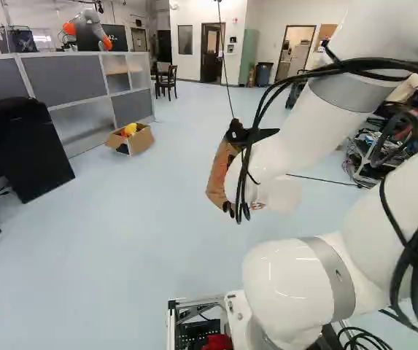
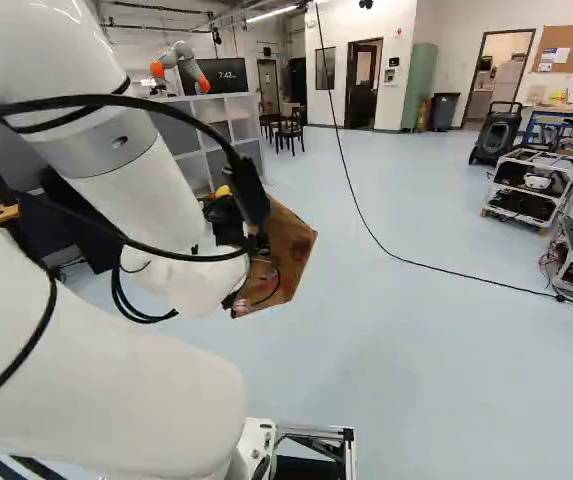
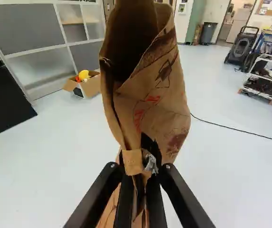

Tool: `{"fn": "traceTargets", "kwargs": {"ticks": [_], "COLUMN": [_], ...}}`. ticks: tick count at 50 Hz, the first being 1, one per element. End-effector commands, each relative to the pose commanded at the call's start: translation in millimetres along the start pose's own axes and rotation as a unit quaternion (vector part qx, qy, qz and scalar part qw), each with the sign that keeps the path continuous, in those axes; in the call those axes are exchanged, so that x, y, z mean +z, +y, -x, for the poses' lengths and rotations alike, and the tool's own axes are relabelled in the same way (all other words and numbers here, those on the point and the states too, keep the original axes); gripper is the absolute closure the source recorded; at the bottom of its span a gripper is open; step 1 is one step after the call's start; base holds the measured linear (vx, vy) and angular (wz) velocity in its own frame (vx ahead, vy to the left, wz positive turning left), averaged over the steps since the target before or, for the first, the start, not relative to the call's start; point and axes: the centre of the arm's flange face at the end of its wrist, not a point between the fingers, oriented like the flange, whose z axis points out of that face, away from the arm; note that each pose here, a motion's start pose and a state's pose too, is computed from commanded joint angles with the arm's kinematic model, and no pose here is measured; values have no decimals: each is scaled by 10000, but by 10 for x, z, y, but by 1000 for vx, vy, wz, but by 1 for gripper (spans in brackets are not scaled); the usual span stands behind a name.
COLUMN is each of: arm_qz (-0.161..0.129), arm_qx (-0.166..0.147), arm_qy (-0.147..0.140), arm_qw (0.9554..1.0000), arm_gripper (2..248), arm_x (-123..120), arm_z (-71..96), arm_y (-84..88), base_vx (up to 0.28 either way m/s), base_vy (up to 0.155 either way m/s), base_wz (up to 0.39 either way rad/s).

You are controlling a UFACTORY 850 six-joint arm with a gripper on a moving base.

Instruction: Pick up the grocery bag from the ground

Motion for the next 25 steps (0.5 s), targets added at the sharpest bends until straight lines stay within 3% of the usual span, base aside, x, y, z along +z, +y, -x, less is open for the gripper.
{"fn": "traceTargets", "kwargs": {"ticks": [25], "arm_qz": [6], "arm_qx": [-18], "arm_qy": [17], "arm_qw": [10000], "arm_gripper": [223], "arm_x": [-15], "arm_z": [7], "arm_y": [2], "base_vx": [0], "base_vy": [0], "base_wz": [0]}}
